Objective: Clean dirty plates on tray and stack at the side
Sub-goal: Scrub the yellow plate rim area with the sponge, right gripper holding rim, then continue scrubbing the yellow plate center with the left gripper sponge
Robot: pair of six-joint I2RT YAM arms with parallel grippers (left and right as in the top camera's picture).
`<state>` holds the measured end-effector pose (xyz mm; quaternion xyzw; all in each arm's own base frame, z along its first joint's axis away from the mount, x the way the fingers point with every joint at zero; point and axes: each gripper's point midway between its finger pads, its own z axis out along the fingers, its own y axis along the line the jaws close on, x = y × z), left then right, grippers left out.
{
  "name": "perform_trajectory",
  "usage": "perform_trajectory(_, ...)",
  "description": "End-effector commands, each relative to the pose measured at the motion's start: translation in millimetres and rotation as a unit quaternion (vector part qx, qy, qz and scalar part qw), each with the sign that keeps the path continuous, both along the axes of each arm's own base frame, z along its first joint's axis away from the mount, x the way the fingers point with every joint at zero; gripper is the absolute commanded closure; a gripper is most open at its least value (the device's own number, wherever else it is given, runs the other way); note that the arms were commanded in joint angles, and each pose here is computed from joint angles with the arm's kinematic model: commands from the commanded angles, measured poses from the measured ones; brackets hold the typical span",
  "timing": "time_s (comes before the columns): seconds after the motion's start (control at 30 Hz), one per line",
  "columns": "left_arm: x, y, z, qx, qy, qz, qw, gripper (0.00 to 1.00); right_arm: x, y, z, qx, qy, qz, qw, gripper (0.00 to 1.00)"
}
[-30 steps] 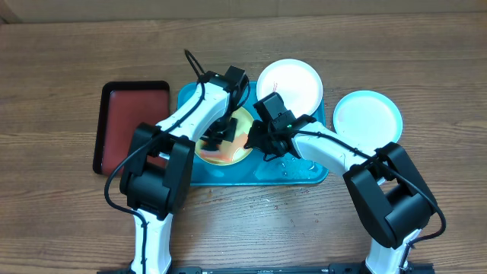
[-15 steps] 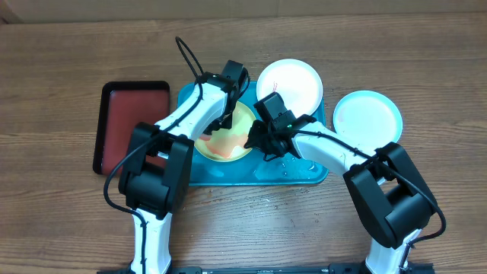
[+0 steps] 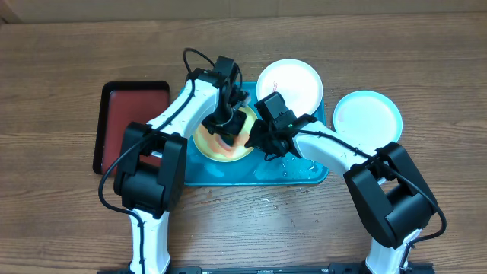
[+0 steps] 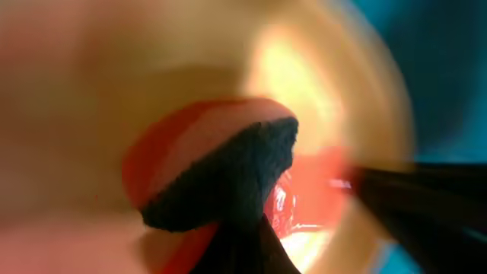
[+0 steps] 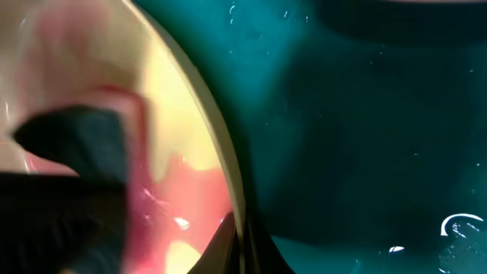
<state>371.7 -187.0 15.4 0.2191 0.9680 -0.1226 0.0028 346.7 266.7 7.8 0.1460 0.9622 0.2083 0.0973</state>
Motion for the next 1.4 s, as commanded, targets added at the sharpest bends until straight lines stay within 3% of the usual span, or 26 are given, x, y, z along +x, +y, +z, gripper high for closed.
perform_trajectory(0.0, -22, -48, 4, -0.125, 0.049, -0.030, 0.990, 0.96, -9, 2, -9, 0.000, 0.014, 0.021, 1.000, 0.96)
perform_trajectory(0.13, 7, -40, -3, -0.087, 0.003, 0.028, 0.996, 0.96, -9, 2, -10, -0.001, 0.015, 0.021, 1.000, 0.96)
perform_trajectory(0.27, 40, -9, -11, 0.006, -0.060, 0.123, 0.991, 0.96, -10, 2, -10, -0.002, 0.016, 0.021, 1.000, 0.96)
perform_trajectory(0.5, 55, 52, -12, 0.135, -0.105, 0.316, 0.933, 0.96, -10, 1, -10, -0.002, 0.017, 0.021, 1.000, 0.96)
perform_trajectory(0.67, 49, 67, -10, 0.165, -0.098, 0.362, 0.912, 0.96, -10, 1, -10, -0.003, 0.015, 0.026, 1.000, 0.96)
perform_trajectory(1.0, -10, 89, -8, 0.248, -0.001, 0.333, 0.910, 0.96, -10, 2, -10, -0.002, 0.015, 0.027, 1.000, 0.96)
perform_trajectory(1.07, -20, 85, -8, 0.245, 0.025, 0.307, 0.919, 0.96, -10, 3, -9, -0.001, 0.013, 0.027, 1.000, 0.96)
perform_trajectory(1.23, -39, 38, -9, 0.117, 0.096, 0.124, 0.981, 0.96, -10, 3, -9, -0.001, 0.014, 0.027, 1.000, 0.96)
perform_trajectory(1.37, -45, -2, -1, -0.017, 0.110, 0.010, 0.994, 0.96, -9, 3, -9, 0.000, 0.013, 0.027, 1.000, 0.96)
